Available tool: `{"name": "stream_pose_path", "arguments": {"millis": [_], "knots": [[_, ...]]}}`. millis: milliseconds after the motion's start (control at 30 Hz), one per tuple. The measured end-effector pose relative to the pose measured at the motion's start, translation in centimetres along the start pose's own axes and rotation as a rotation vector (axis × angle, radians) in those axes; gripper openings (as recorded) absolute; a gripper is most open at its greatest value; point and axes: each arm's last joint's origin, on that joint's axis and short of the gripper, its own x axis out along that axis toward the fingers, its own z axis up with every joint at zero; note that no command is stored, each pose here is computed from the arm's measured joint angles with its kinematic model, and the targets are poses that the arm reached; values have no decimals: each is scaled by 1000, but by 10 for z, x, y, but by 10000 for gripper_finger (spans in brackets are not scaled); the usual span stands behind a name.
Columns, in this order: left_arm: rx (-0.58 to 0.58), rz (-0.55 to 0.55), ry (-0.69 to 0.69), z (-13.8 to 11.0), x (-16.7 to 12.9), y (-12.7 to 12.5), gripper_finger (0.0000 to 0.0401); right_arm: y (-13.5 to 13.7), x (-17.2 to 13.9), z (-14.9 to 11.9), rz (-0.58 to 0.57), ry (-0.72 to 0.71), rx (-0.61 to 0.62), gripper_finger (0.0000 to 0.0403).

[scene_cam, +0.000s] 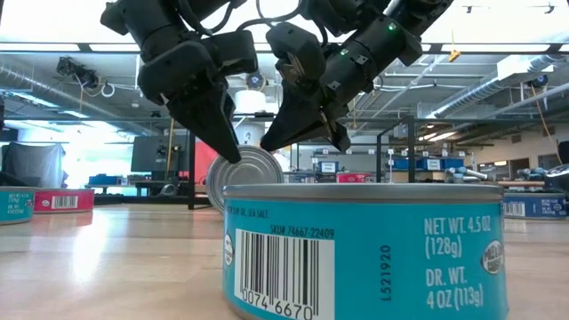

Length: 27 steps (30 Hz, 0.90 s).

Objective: Stack canned seafood by type on shelf
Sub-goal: Put the center light blue tuna can on the shelf

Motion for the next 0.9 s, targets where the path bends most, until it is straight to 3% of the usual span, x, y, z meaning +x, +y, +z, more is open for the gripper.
{"name": "stream_pose_path", "arguments": {"millis": [233, 367, 633, 900], "knots": [[10, -7, 10, 0, 0, 0, 148, 5, -13, 5, 30, -3, 0, 11], [54, 1, 16, 6, -5, 0, 148, 8, -32, 13, 29, -23, -6, 11], [115, 97, 47, 32, -23, 14, 148, 10, -78, 19, -36, -20, -25, 11], [130, 261, 80, 59, -45, 49, 148, 14, -119, 16, -138, -47, -39, 11]]}}
